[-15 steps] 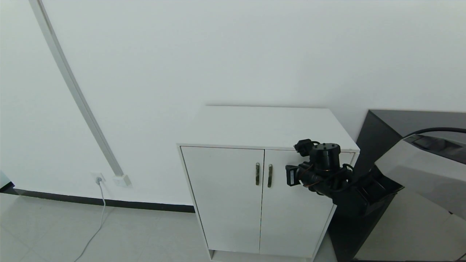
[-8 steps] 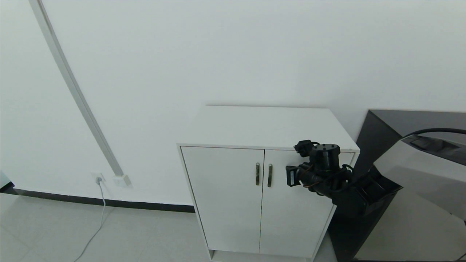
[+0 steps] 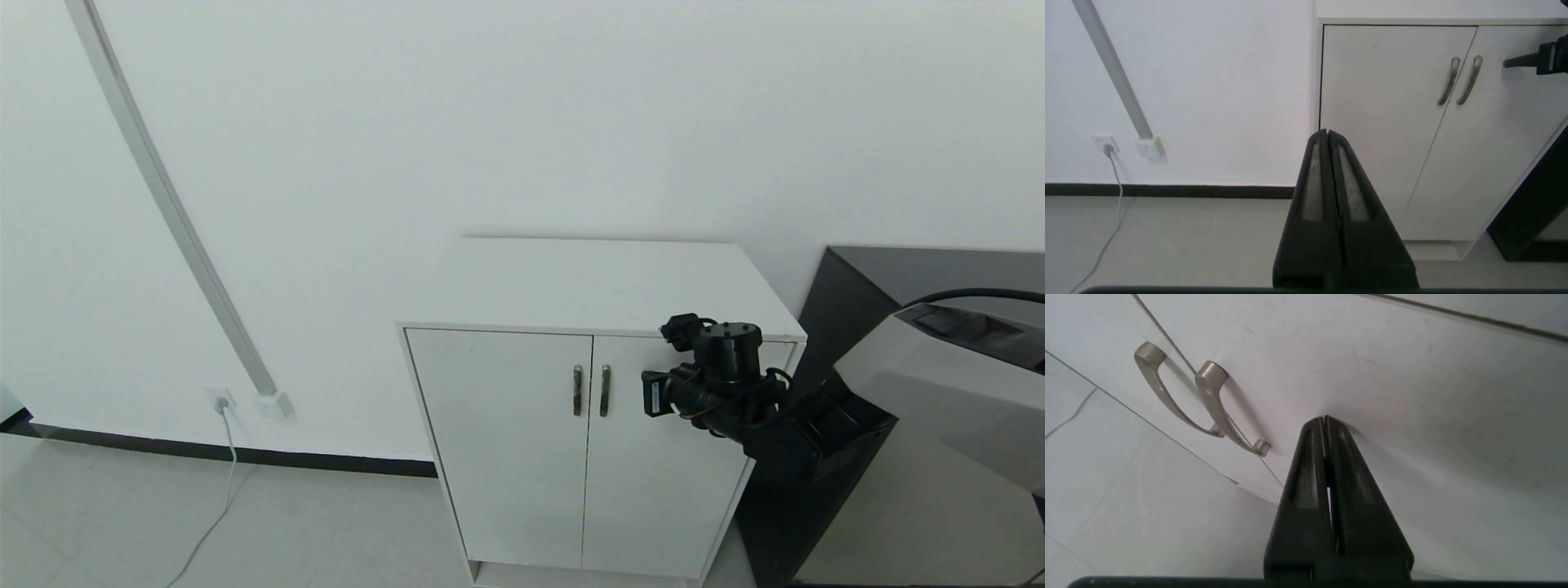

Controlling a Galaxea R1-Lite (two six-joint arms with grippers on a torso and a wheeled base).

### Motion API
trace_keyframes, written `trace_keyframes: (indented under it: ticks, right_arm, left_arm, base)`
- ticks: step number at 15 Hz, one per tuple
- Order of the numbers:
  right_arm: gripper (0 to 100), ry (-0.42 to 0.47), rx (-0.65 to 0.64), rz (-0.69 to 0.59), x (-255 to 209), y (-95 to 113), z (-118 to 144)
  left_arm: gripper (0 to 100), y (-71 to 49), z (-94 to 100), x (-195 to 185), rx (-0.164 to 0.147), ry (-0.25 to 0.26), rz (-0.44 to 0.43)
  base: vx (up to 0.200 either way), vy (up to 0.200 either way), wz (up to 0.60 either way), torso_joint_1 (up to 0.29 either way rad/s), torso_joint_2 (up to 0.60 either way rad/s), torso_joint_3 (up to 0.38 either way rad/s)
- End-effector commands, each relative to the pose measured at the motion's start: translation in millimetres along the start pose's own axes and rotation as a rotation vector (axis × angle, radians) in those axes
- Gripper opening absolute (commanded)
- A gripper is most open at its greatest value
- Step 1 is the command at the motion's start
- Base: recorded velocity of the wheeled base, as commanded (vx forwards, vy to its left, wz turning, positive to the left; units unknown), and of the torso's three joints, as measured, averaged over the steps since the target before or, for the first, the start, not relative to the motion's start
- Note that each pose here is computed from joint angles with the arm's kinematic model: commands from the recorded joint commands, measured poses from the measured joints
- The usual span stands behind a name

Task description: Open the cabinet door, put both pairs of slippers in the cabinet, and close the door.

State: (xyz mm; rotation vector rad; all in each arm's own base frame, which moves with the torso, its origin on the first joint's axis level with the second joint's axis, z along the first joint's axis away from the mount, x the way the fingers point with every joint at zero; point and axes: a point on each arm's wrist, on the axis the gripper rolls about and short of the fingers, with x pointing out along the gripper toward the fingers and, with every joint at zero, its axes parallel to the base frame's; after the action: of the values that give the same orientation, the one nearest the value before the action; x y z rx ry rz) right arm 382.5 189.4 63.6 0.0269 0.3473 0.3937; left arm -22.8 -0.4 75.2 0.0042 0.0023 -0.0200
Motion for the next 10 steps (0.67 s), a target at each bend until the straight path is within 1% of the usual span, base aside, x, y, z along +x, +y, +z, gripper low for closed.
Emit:
trace_keyframes:
  ticks: [1,4,7,8,10]
  right_arm:
    - [0,-0.002,0.001,-0.004,1.7,-1.5,-0.2]
    - [0,0.0,0.001,-0.004,1.1,-1.5,-0.7]
    - [0,-0.014,0.0,0.002,-9.0,0.8,6.3]
    - [0,-0.028,0.0,0.011,-26.5,4.2,15.7]
    - [0,-0.049,0.003,0.013,-63.5,3.5,26.9]
  left_arm:
    - [0,0.0,0.0,0.0,0.0,0.001,0.0]
    - [0,0.0,0.0,0.0,0.0,0.001,0.0]
    - [0,0.0,0.0,0.0,0.002,0.001,0.0]
    - [0,0.0,0.0,0.0,0.002,0.001,0.0]
    - [0,0.0,0.0,0.0,0.002,0.001,0.0]
  base:
    - [0.0,0.0,0.0,0.0,0.0,0.0]
    - [0.0,0.0,0.0,0.0,0.0,0.0]
    - [0.0,0.0,0.0,0.0,0.0,0.0]
    - [0.0,0.0,0.0,0.0,0.0,0.0]
    - [0.0,0.0,0.0,0.0,0.0,0.0]
